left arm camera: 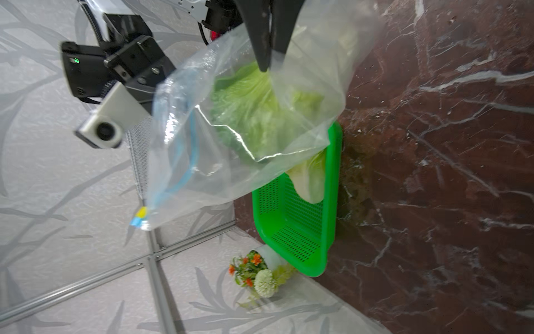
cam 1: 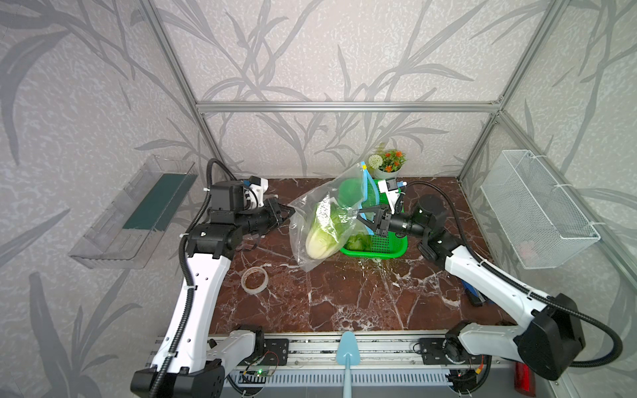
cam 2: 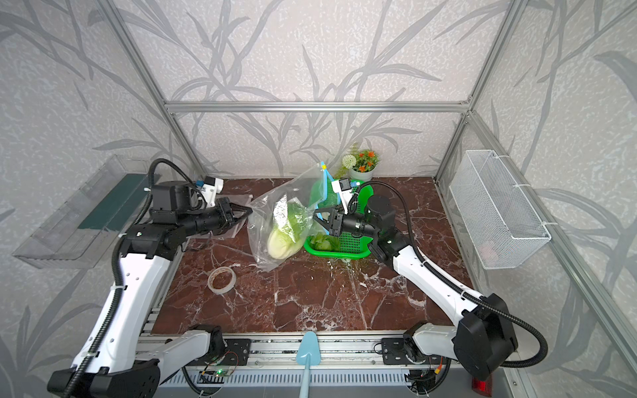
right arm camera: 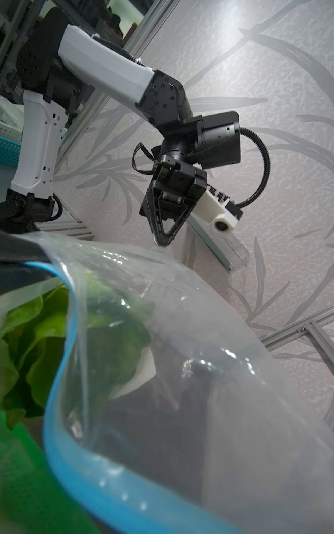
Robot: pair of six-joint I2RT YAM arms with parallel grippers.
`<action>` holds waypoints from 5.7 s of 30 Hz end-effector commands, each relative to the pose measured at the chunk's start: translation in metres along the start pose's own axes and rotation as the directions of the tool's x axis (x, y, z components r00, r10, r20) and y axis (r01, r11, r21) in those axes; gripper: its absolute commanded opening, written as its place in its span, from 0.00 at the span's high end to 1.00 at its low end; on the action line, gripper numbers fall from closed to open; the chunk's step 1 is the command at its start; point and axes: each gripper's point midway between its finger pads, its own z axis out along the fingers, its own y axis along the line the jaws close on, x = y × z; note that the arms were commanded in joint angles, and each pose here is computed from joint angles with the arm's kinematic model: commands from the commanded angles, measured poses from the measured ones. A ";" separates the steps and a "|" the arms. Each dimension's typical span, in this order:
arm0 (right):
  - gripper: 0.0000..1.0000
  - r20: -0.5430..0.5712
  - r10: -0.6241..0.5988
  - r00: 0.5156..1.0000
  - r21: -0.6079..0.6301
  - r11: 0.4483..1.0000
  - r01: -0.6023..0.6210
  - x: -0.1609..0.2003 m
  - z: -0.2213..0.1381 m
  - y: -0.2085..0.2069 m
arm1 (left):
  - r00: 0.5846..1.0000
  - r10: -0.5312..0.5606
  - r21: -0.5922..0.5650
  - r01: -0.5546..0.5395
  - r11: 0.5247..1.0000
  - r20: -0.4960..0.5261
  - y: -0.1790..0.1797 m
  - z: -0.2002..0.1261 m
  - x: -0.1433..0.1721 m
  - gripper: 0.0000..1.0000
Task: Open the zip-top bag and take out the chinese cabbages
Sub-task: Adjust the zipper food storage bag at the center of the board, then open the zipper of the food storage bag at the center of the board, then pick up the Chinese cabbage from the zipper food storage bag.
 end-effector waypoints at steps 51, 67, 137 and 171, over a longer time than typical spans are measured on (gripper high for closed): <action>0.15 -0.072 0.201 0.977 0.584 0.803 -0.123 0.115 -0.092 -0.062 | 0.681 0.451 -0.077 -0.595 0.800 -0.577 -0.023 0.105 0.113 0.69; 0.14 0.060 0.203 0.977 0.586 0.785 -0.199 0.109 -0.129 -0.070 | 0.383 0.549 -0.089 -0.870 0.486 -0.743 0.003 0.147 0.192 0.71; 0.68 -0.213 0.203 0.956 0.208 0.965 -0.159 0.132 0.038 -0.045 | 0.656 0.664 -0.287 -0.754 0.590 -0.359 -0.047 0.101 0.149 1.00; 0.29 -0.335 0.021 0.942 0.366 0.924 0.110 0.156 0.069 -0.089 | 0.837 0.508 -0.107 -0.535 0.838 -0.205 -0.055 0.063 0.134 1.00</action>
